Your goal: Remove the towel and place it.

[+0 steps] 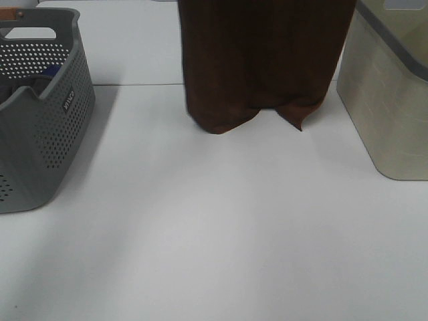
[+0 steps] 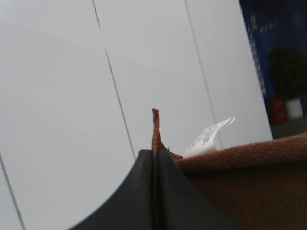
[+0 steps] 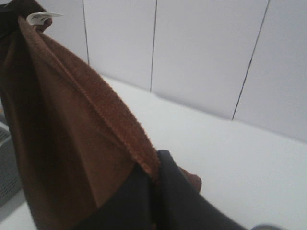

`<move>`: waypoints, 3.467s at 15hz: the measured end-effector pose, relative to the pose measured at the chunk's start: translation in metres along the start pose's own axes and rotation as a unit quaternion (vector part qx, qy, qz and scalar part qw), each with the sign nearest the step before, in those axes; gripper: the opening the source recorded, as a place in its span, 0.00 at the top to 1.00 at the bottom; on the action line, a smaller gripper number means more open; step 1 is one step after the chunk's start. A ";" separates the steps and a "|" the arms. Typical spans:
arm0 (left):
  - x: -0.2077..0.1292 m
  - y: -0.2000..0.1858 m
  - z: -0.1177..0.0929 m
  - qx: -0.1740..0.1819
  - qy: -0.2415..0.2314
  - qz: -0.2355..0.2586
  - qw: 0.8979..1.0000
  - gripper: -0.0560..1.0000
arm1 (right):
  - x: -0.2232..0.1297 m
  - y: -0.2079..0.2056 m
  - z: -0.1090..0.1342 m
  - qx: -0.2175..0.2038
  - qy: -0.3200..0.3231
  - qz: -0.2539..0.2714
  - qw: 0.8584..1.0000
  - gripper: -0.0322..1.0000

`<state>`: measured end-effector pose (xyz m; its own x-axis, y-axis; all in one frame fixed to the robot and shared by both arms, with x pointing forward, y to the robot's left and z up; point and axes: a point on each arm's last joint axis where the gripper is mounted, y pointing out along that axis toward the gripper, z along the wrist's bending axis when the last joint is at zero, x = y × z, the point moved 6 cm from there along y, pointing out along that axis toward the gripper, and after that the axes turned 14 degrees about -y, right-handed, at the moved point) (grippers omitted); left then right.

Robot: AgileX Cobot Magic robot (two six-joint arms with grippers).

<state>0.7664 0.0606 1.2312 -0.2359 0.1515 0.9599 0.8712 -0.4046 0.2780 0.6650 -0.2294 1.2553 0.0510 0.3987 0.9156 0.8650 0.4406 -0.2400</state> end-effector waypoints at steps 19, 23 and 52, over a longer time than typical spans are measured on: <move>0.021 -0.002 0.042 -0.011 0.066 -0.135 0.989 0.95 | 0.017 0.057 -0.018 0.014 0.085 -0.154 0.984 0.97; 0.010 0.000 0.046 0.010 0.063 -0.079 0.995 0.95 | 0.004 0.059 -0.006 0.045 0.055 -0.104 0.992 0.97; -0.136 -0.315 -0.121 0.030 -0.082 0.729 0.679 0.95 | -0.227 -0.164 0.201 0.166 0.281 0.409 0.852 0.97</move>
<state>0.4722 0.0584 1.0174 0.9428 -0.2711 0.1941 0.1436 -0.1952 -0.9702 0.4112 -0.2305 1.0222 0.8812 0.2739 0.3853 0.2413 0.4403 -0.8648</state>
